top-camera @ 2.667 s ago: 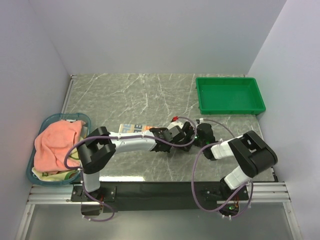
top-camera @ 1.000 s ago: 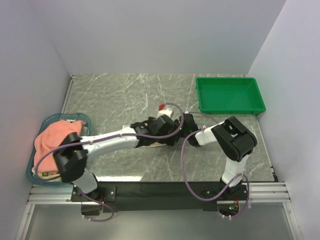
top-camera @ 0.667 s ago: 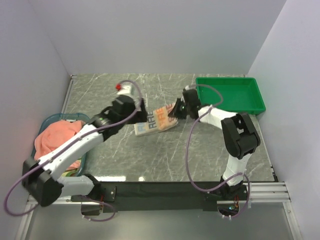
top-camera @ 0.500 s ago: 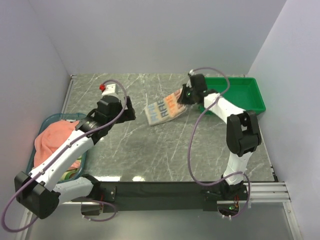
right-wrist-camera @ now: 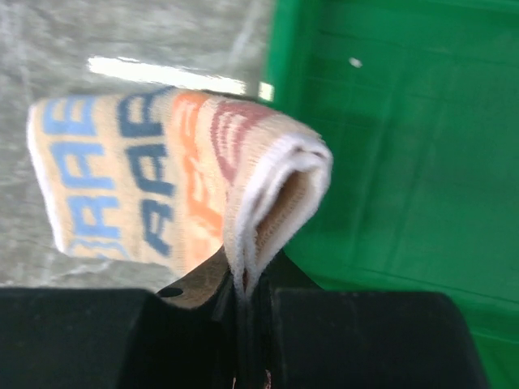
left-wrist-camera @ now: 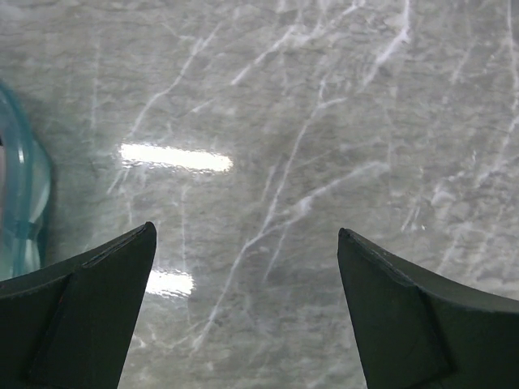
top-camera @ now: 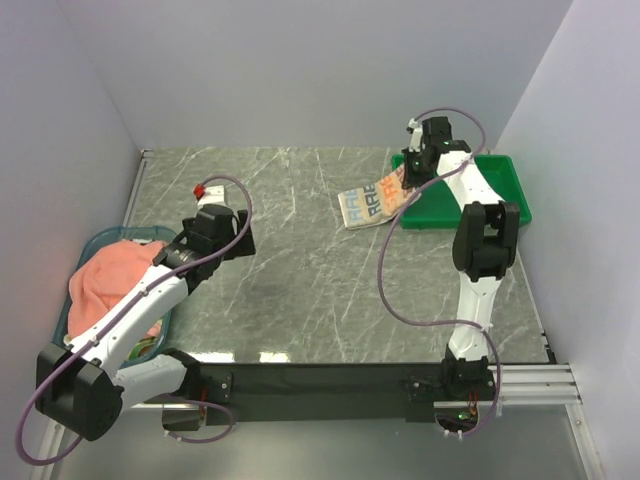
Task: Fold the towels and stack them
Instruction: Neatly place the folded towel into the bin
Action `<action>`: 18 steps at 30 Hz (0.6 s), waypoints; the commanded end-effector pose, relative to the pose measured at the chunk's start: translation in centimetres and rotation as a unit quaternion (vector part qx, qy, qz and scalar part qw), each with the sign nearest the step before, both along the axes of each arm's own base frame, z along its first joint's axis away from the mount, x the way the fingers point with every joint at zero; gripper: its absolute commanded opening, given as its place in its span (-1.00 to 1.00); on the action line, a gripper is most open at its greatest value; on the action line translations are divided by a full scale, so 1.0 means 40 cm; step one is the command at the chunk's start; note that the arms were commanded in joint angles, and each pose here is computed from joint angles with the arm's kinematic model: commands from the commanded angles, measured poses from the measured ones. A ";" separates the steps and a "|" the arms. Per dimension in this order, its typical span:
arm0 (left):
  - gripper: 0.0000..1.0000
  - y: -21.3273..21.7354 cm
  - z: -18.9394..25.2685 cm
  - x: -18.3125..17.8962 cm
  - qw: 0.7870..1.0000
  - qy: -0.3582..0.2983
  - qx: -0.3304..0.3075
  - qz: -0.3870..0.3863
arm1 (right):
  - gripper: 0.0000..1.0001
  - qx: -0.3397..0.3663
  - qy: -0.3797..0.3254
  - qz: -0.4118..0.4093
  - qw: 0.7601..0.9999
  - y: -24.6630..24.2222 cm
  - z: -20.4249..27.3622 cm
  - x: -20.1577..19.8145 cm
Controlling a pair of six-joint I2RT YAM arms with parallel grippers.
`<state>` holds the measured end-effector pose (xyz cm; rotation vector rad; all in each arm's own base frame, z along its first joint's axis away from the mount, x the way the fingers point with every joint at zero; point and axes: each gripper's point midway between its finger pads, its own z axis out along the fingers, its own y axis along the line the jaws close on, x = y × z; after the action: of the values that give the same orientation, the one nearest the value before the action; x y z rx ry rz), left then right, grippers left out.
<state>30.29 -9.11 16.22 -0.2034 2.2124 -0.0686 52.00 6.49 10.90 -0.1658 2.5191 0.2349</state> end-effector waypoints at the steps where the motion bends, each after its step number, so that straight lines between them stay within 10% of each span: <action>1: 0.99 0.031 0.042 0.037 0.999 -0.040 0.008 0.031 | -1.00 -0.008 -0.025 -0.001 1.000 -0.081 0.065 0.013; 18: 0.99 0.049 0.008 0.057 0.999 -0.023 0.004 0.042 | -1.00 -0.049 -0.031 -0.034 0.998 -0.259 -0.018 0.063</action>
<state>31.81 -7.14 15.92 -0.2850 2.1876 -0.0139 53.14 -2.09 8.93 -0.1043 2.5340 0.1526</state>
